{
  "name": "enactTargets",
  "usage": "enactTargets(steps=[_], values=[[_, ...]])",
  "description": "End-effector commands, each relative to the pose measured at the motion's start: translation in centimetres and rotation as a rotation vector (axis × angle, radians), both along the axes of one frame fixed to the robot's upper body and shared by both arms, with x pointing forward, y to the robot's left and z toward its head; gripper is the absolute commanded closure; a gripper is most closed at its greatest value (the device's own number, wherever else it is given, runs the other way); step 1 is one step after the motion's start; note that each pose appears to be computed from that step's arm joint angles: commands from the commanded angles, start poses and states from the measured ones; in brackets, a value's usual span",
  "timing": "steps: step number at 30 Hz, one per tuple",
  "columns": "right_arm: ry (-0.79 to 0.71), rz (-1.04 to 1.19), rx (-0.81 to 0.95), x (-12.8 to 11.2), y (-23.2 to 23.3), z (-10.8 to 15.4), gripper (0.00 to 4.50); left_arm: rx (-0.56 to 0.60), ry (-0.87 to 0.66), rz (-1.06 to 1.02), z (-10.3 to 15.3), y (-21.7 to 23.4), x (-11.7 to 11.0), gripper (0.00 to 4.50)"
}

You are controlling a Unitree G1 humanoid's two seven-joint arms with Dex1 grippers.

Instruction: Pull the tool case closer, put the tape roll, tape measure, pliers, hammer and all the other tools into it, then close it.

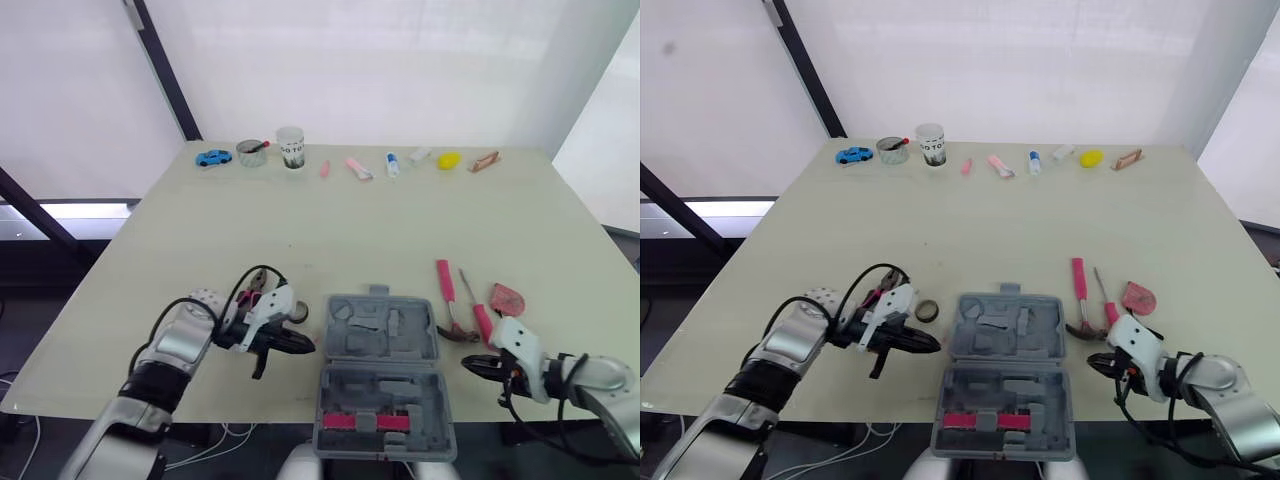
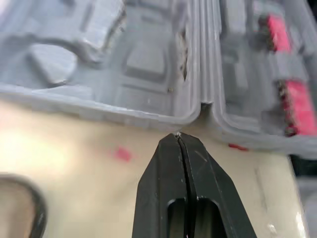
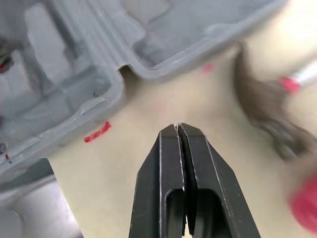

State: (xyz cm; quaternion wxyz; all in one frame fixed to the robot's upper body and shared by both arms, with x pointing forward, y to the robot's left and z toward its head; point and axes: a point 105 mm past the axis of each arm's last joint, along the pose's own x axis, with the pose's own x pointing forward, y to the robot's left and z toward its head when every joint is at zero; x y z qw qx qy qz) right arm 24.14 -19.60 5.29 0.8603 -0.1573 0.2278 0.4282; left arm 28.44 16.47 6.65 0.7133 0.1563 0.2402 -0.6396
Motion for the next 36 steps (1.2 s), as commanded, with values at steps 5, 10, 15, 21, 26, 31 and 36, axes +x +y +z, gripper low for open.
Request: enactTargets(steps=[5, 10, 15, 21, 26, 31, 36], values=[[-0.255, -0.232, 0.112, -0.8, -3.5, 2.3, 4.46, -0.221, -0.194, 0.216, 4.1, 3.0, -1.0, 4.5], [-0.281, -0.384, 0.223, -2.7, -6.4, 2.1, 4.46, -0.248, -0.229, 0.497, 3.3, 6.7, -2.1, 4.5], [-0.323, -0.572, 0.358, -3.6, -9.3, 2.7, 3.15, -0.249, -0.247, 0.718, 2.1, 10.7, -3.7, 3.65], [-0.351, -0.653, 0.361, -6.4, -11.2, 1.7, 0.49, -0.208, -0.266, 0.876, 1.1, 15.3, -6.8, 1.14], [-0.314, -0.645, 0.329, -7.9, -11.6, 0.5, 0.0, -0.204, -0.275, 0.924, 0.5, 16.2, -7.5, 0.07], [-0.291, -0.578, 0.346, -8.2, -10.6, 0.9, 0.0, -0.158, -0.371, 0.816, 1.8, 15.6, -6.6, 0.07], [-0.263, -0.411, 0.404, -7.5, -7.6, 3.3, 0.0, -0.035, -0.445, 0.598, 4.6, 13.6, -4.7, 0.07]])
